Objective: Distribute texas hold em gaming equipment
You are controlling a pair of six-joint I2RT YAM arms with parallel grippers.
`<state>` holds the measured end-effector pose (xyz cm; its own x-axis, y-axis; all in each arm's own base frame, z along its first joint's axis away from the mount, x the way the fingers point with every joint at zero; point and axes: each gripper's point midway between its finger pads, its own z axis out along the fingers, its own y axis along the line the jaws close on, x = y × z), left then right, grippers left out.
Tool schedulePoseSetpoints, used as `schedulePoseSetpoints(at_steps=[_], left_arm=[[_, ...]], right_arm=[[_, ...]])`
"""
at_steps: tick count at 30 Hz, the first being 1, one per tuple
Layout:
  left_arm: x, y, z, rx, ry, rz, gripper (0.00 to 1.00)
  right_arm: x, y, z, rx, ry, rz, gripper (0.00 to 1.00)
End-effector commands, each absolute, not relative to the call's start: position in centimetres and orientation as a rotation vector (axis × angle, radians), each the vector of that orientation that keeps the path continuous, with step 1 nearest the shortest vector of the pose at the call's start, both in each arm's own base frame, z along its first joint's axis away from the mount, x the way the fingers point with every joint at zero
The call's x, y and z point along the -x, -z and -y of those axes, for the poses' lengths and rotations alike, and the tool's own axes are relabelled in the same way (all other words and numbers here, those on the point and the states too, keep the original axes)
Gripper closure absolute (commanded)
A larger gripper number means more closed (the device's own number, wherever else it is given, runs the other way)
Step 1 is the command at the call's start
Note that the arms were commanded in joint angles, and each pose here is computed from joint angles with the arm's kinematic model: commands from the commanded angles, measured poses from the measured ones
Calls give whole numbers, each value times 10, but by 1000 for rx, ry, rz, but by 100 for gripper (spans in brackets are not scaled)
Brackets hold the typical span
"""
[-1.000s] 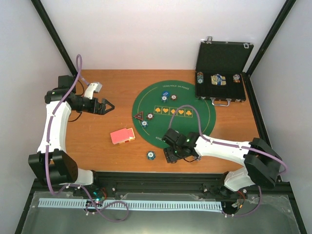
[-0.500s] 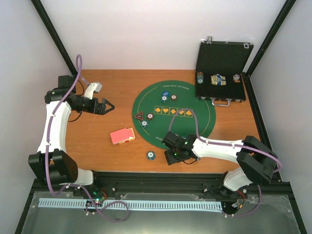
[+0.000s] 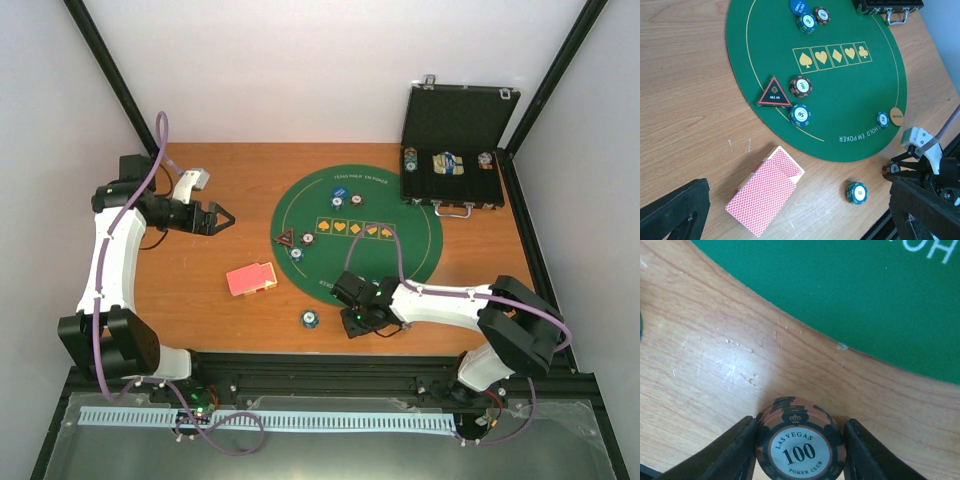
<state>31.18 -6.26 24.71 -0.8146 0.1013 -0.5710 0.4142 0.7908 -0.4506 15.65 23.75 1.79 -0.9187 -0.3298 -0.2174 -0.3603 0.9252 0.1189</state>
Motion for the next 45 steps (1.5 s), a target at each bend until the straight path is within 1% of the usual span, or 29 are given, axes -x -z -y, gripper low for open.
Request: schedulePoseSetpoints(at_steps=[1,11,16,21,25,28,33,45], left_arm=[[-315,-260,62,-385,775,-2412,0],[-316,-261,62,-374,777,-2406,0],[-316,-263,61,-380,765,-2406,0],[-317,-266,61,-383,764,-2400,0],[-316,-266,61,-387,759,-2400,0],[-316,-265,61,-394,753,-2404,0],[-317,-265,60,-395,746,-2405,0],[-320,-268,59,-396,740,-2406,0]], right_arm=[[-158,-27,-238,530,-223,-2866,54],[-160,-45,-240,552,-234,-2850,58],[-167,-66,-244,566,-225,-2812,58],[-197,-92,-243,547,-196,-2762,58],[-235,-102,-223,463,-171,-2747,61],[-262,-100,-197,375,-141,-2751,61],[-287,-79,-169,276,-118,-2788,61],[-307,-30,-143,220,-58,-2870,62]])
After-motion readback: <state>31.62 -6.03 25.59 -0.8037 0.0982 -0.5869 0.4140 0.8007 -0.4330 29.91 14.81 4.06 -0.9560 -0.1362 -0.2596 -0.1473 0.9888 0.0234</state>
